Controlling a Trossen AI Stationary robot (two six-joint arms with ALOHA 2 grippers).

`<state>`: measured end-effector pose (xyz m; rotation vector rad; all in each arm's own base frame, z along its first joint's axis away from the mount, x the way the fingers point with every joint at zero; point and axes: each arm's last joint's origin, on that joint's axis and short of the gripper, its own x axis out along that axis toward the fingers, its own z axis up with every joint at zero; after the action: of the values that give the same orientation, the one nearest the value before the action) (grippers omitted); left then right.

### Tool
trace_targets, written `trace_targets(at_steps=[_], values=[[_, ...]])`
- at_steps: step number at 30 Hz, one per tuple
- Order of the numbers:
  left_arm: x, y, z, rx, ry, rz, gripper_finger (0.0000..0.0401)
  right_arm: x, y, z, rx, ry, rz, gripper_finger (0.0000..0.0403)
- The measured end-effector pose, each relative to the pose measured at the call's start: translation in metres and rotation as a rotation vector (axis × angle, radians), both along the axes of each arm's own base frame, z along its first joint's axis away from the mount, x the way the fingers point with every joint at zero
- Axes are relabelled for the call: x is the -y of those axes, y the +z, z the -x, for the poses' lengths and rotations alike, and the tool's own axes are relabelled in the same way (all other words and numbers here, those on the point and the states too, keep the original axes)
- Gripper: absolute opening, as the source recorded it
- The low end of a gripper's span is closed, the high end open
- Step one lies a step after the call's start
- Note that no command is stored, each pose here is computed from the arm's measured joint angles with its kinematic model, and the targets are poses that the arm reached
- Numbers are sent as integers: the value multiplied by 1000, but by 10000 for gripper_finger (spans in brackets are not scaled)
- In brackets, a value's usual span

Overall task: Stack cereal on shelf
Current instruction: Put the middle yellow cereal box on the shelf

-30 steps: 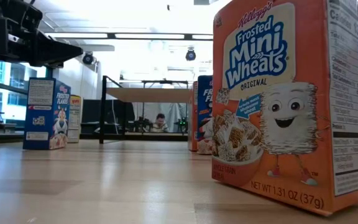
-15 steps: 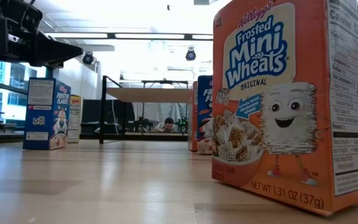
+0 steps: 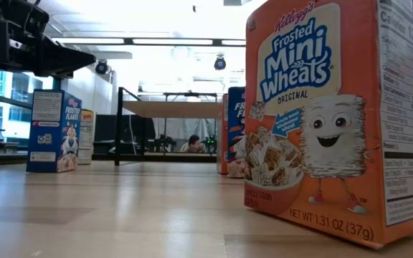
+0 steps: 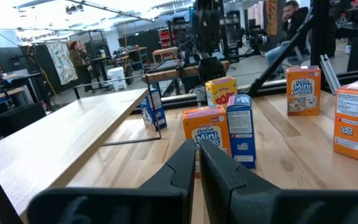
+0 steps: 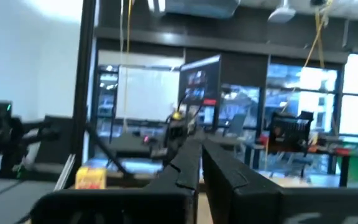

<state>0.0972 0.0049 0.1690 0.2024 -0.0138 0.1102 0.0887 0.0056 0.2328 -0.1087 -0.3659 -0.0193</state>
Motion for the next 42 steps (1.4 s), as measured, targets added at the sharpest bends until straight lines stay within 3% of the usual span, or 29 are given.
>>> trace_targets(at_steps=[7, 18, 26, 30, 36, 42], values=[[0, 0, 0, -1, 0, 0, 15, 3, 40, 15, 85, -89, 84, 94], [0, 0, 0, 0, 0, 0, 15, 7, 113, 58, 311, -134, 72, 245], [0, 0, 0, 0, 0, 0, 15, 6, 172, 69, 428, -89, 78, 272], [0, 0, 0, 0, 0, 0, 15, 10, 200, 58, 289, -220, 11, 272], [0, 0, 0, 0, 0, 0, 15, 21, 215, 46, -126, -582, -335, 272], [0, 0, 0, 0, 0, 0, 15, 20, 212, 37, -358, -589, -633, 272]])
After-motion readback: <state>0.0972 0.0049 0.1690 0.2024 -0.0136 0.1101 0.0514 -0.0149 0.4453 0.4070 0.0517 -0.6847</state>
